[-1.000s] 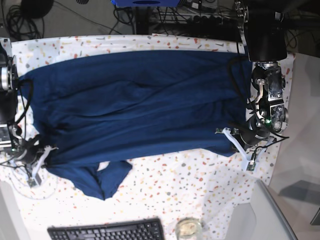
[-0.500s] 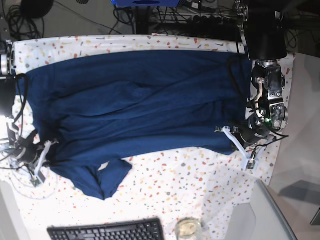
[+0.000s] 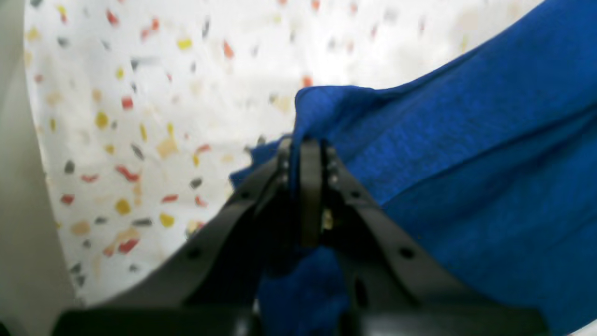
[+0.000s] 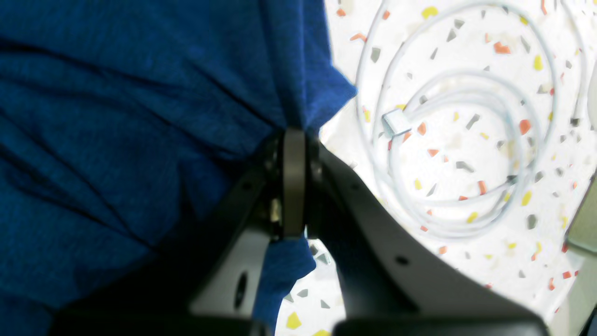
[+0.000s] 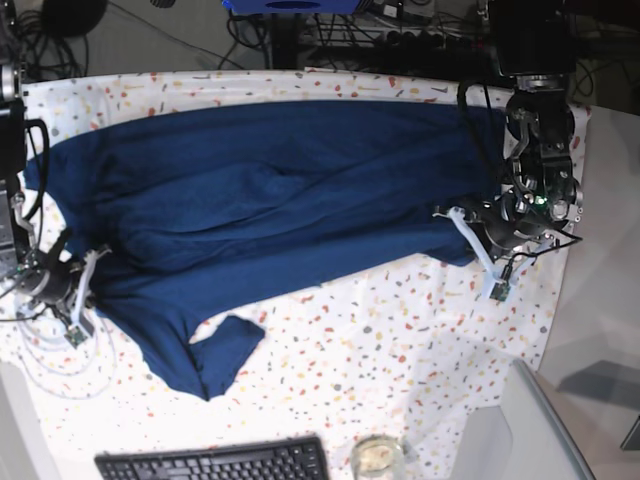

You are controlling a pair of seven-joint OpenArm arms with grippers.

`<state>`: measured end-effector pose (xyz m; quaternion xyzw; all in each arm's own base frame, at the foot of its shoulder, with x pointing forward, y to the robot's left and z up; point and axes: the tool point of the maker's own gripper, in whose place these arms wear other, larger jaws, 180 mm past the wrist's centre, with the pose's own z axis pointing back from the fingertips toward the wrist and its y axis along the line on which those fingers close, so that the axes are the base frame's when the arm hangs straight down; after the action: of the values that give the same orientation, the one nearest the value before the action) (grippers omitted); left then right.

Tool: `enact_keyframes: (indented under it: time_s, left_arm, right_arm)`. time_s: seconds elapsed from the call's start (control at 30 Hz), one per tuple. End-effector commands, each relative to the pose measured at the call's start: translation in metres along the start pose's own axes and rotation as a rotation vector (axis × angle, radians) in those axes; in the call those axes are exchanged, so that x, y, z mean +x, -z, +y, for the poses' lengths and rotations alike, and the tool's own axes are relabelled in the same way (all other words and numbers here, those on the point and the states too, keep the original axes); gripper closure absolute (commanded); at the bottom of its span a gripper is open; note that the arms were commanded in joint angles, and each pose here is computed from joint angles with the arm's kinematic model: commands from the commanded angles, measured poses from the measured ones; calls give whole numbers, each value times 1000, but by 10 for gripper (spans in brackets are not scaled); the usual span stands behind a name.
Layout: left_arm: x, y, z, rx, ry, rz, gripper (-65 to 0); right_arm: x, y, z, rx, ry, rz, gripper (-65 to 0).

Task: Layout the t-shirt on the table in an organized manner, then fold the t-shirt properly
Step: 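Hold both shirt corners and slide both grippers toward the collar edge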

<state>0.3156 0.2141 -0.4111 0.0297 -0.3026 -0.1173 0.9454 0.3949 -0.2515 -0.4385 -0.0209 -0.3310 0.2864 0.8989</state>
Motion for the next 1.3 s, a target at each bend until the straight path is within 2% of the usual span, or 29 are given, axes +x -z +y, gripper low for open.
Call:
enact_keyframes:
  time_s: [0.0,0.17,0.37,0.47,0.53,0.7,1.0,1.27]
  left_arm:
    - [21,-6,9,23,5,-62,0]
    - [35,-17,9,35,21,-107,0]
    - [34,-19,18,55,24,-106,0]
    - [33,-21,23,64,32,-102,0]
    - [31,-20,24,66,34,-97,0]
    - [14,-20,24,65,41,-64,0]
    - [-49,-28,13,43,67,54,0]
    - [-74,-36,1,27,83,94,0]
  right_arm:
    - [28,-9,-25,-48,-8,-69,0]
    - [34,-11,-30,-58,-16,-79,0]
    - [25,-14,-31,-57,-22,-61,0]
    - [12,-19,-8,9,-71,-53,0]
    - [2,-27,2,12,-92,-20,0]
    - [-21,-50,12,-19,-103,37,0]
    - [-72,-55,44,39,-98,150,0]
    - [-77,-58,42,8,-5,128,0]
